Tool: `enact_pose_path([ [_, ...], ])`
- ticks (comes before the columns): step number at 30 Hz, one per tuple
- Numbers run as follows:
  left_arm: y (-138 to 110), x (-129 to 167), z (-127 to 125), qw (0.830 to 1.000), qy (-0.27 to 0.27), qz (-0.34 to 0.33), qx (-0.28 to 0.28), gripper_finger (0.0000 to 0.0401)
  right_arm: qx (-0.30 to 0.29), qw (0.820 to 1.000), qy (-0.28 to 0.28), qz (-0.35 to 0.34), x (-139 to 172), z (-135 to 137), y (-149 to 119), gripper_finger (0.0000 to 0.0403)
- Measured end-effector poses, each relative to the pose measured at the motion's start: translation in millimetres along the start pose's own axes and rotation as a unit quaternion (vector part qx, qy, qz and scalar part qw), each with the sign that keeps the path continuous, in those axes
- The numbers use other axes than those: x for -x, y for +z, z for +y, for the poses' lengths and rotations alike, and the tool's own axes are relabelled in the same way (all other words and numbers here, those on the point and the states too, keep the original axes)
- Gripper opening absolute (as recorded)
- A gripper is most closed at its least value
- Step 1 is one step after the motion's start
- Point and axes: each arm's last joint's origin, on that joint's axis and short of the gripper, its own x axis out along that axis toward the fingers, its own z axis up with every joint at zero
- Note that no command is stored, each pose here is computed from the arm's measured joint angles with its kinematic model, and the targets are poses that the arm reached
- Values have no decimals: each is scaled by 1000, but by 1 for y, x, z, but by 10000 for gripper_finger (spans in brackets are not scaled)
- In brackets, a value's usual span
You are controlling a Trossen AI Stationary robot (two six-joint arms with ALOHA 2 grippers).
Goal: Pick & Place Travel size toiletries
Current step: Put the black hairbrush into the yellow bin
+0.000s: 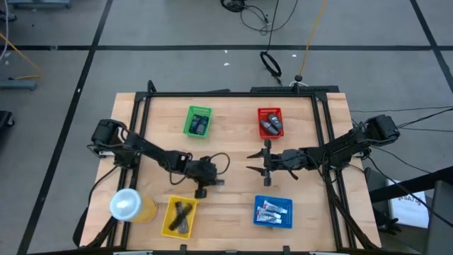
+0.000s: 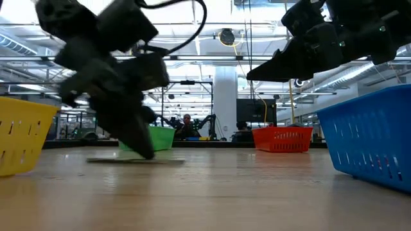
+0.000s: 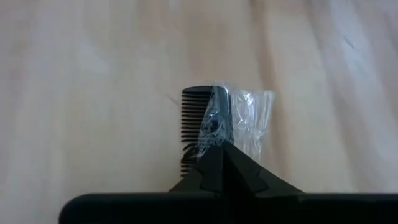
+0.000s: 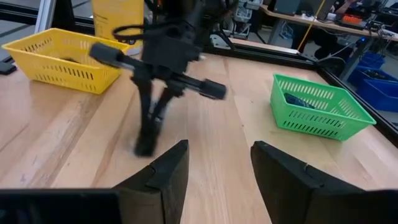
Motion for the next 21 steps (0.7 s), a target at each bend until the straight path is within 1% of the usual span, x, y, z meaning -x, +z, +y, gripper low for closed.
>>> enact_pose_path([
  [3, 7, -2, 10, 999, 18, -38, -12, 13, 0, 1000, 0, 0, 0, 0, 0, 165],
  [5, 11, -1, 18, 997, 45, -59, -25, 10, 0, 1000, 0, 0, 0, 0, 0, 165],
  [7, 15, -1, 30, 993, 88, -75, -38, 3, 0, 1000, 0, 0, 0, 0, 0, 165],
  [9, 18, 1, 43, 986, 139, -90, -35, 4, -2, 1000, 0, 0, 0, 0, 0, 165],
  [11, 24, 5, 57, 978, 168, -123, -18, 9, -11, 1000, 0, 2, 0, 0, 0, 165],
  [13, 33, 11, 65, 970, 174, -168, 4, 6, -19, 1000, 1, 9, 0, 0, -2, 165],
  [16, 43, 26, 65, 963, 168, -210, 31, 2, -37, 999, 1, 24, 0, 0, -5, 165],
  [19, 44, 43, 64, 961, 161, -209, 87, 6, -60, 997, 4, 44, 0, -1, -9, 165],
  [21, 39, 49, 70, 961, 166, -180, 125, 3, -77, 995, 15, 56, -2, -5, -12, 165],
])
